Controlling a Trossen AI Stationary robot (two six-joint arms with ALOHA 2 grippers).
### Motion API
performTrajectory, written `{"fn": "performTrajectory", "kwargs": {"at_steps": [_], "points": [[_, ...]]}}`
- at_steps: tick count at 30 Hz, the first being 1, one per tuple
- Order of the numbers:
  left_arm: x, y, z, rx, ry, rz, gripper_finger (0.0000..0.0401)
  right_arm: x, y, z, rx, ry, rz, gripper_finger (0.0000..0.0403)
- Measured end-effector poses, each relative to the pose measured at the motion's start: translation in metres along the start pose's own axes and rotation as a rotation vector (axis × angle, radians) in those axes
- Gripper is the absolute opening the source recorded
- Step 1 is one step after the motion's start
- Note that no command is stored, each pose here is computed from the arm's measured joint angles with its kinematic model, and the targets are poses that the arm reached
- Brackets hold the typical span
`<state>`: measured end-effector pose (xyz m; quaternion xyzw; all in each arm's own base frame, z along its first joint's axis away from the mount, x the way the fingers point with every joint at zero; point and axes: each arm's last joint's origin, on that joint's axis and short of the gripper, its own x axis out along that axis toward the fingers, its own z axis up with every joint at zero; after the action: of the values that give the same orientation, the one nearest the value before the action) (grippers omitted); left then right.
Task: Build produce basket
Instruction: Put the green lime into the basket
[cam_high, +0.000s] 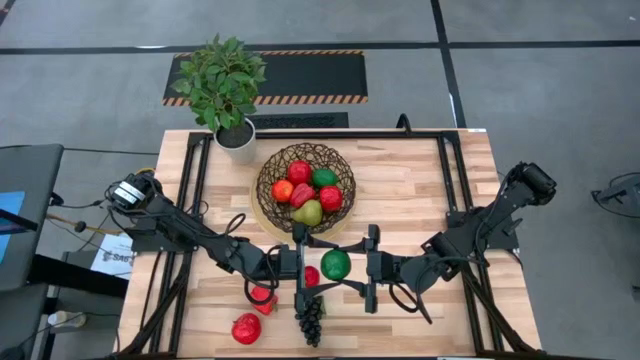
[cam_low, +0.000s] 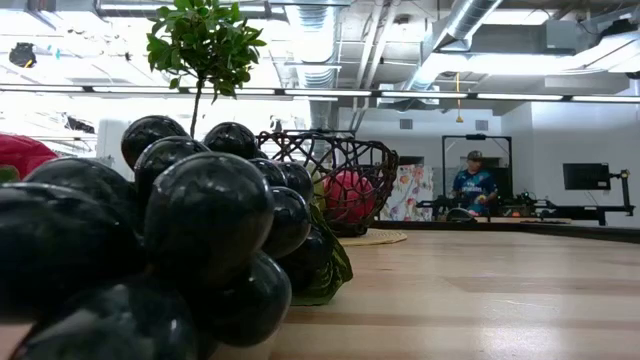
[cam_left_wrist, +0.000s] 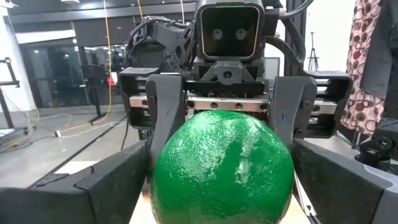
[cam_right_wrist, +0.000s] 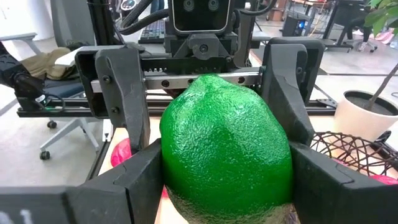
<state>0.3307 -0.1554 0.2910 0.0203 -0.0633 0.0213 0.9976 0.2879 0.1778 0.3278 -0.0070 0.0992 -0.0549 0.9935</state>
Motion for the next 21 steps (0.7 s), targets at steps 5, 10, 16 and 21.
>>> {"fn": "performTrajectory", "kwargs": {"at_steps": [5, 10, 16, 21], "points": [[-0.0001, -0.0003, -0.0007, 0.0, 0.005, -0.001, 0.0334, 0.0005, -0.0008, -0.0007, 0.006, 0.008, -0.002, 0.0286], [-0.0001, -0.0003, -0.0014, -0.004, 0.012, 0.004, 0.0311, 0.0005, -0.001, -0.0018, 0.016, 0.017, -0.006, 0.0286], [-0.0011, -0.0022, -0.0024, -0.009, 0.018, 0.005, 0.0309, 0.0018, -0.0029, -0.0044, 0.03, 0.044, -0.006, 0.0286], [-0.0012, -0.0021, -0.003, -0.011, 0.024, 0.011, 0.0309, 0.0018, -0.0029, -0.0055, 0.024, 0.054, 0.001, 0.0286]]}}
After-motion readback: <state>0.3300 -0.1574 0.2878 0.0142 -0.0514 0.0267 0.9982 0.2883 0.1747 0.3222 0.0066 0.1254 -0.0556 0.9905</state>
